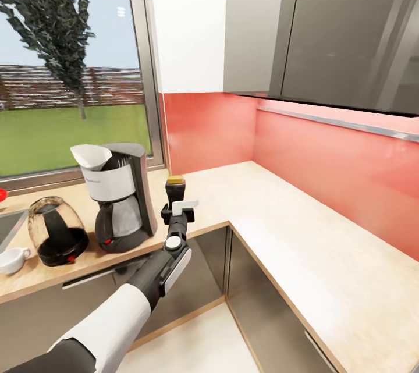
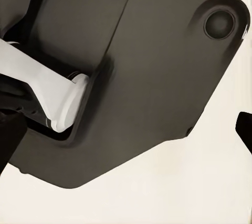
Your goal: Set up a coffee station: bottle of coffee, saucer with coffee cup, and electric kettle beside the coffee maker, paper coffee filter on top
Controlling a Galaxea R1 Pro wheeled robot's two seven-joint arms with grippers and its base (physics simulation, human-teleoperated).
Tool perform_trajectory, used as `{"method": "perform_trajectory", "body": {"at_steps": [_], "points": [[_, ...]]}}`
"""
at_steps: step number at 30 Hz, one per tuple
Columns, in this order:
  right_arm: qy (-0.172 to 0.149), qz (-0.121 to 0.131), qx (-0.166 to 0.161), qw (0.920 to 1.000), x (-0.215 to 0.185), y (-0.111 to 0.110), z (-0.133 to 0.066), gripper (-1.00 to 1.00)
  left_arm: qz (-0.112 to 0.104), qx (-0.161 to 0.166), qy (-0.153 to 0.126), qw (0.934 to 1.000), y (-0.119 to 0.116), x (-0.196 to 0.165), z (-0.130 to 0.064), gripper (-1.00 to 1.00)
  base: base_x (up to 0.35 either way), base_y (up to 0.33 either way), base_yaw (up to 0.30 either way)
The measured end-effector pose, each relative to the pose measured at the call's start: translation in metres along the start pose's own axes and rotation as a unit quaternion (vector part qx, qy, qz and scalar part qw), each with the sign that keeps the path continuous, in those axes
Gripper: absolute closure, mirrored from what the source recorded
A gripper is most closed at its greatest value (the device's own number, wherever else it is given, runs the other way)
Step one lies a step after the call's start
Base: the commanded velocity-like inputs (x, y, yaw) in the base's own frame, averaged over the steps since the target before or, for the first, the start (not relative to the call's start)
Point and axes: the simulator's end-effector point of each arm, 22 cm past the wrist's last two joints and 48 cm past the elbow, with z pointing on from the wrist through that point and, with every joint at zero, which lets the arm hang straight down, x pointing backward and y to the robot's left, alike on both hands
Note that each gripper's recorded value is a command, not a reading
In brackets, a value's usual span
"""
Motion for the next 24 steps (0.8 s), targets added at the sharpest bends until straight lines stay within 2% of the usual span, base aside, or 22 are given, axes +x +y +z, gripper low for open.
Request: {"method": "perform_trajectory", "body": {"at_steps": [3, 7, 13, 19, 24], "points": [[0.0, 0.0, 0.0, 1.0, 0.0, 0.0, 0.0, -1.0, 0.001, 0.0, 0.002, 1.0, 0.0, 0.003, -0.001, 1.0, 0.028, 0.0, 0.0], [0.0, 0.0, 0.0, 1.0, 0.0, 0.0, 0.0, -1.0, 0.002, 0.0, 0.003, 1.0, 0.001, 0.005, -0.002, 1.0, 0.266, 0.0, 0.0], [0.0, 0.0, 0.0, 1.0, 0.0, 0.0, 0.0, -1.0, 0.012, -0.007, 0.025, 0.9996, 0.008, 0.027, -0.002, 1.0, 0.174, 0.0, 0.0], [0.0, 0.0, 0.0, 1.0, 0.0, 0.0, 0.0, -1.0, 0.013, -0.017, 0.028, 0.9994, 0.014, 0.03, -0.003, 1.0, 0.229, 0.091, 0.0], [0.0, 0.0, 0.0, 1.0, 0.0, 0.0, 0.0, -1.0, 0.015, -0.024, 0.029, 0.9992, 0.017, 0.032, -0.003, 1.0, 0.063, 0.049, 0.0]]}}
